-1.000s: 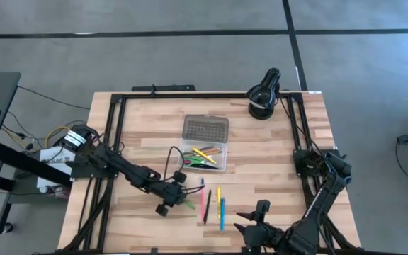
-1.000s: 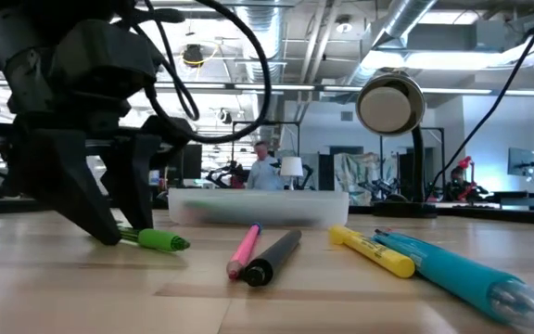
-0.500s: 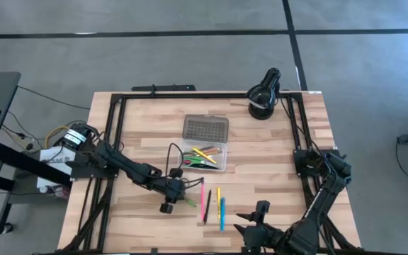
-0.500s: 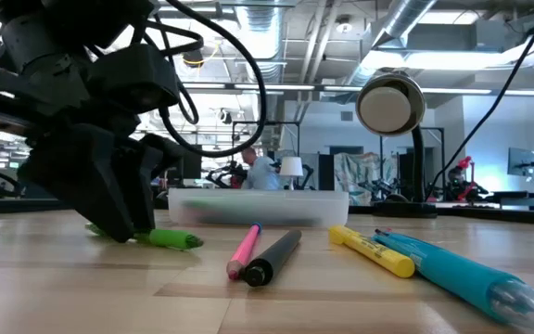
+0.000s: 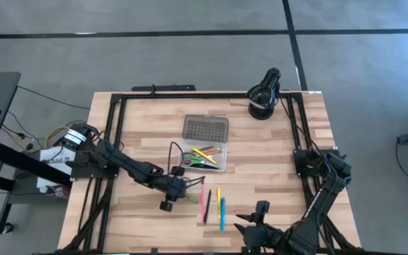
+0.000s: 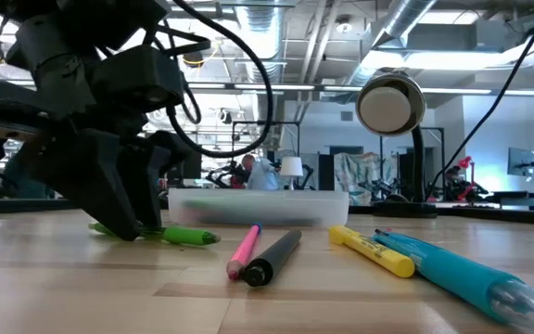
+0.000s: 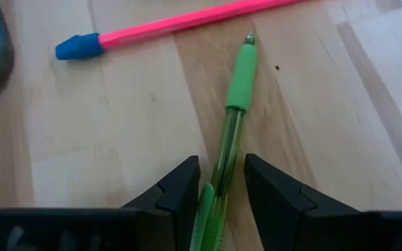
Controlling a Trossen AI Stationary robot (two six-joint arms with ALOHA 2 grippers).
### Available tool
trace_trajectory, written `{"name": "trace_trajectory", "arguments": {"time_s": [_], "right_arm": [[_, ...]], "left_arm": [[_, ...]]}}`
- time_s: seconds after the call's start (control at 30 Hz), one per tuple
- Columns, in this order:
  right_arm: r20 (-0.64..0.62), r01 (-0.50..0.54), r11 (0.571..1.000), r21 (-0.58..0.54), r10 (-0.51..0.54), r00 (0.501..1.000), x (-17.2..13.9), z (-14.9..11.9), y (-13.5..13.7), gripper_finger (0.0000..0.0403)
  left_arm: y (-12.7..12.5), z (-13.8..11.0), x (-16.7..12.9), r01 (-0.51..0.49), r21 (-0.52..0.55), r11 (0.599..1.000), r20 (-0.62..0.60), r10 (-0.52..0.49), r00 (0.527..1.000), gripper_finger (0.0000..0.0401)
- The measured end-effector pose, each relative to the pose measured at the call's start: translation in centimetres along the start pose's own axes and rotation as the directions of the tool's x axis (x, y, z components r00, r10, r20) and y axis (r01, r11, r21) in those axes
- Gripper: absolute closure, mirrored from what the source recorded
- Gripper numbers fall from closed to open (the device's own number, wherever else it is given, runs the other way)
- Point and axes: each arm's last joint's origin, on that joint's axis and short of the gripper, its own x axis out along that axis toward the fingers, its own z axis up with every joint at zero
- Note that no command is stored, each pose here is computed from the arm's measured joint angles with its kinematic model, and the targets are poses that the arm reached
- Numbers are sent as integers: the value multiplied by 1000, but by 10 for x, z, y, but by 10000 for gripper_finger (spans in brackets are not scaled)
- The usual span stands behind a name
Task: Pick & place school supplies into a supply box
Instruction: Put the green pen into the transparent supply box
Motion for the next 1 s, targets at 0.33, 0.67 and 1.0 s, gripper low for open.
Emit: {"name": "trace_trajectory", "arguments": {"time_s": [0.33, 0.67, 1.0], "right_arm": [[-8, 8, 1000, 8, -8, 1000, 4, 2, -2, 278], [-8, 7, 1000, 7, -7, 1000, 4, 2, -2, 278], [-8, 7, 1000, 7, -7, 1000, 4, 2, -2, 278]], "left_arm": [[0, 19, -8, 5, 77, 997, -93, 2, 996, 285], [2, 20, -11, 3, 67, 998, -125, 5, 992, 292], [2, 21, -11, -3, 49, 999, -123, 9, 992, 349]]}}
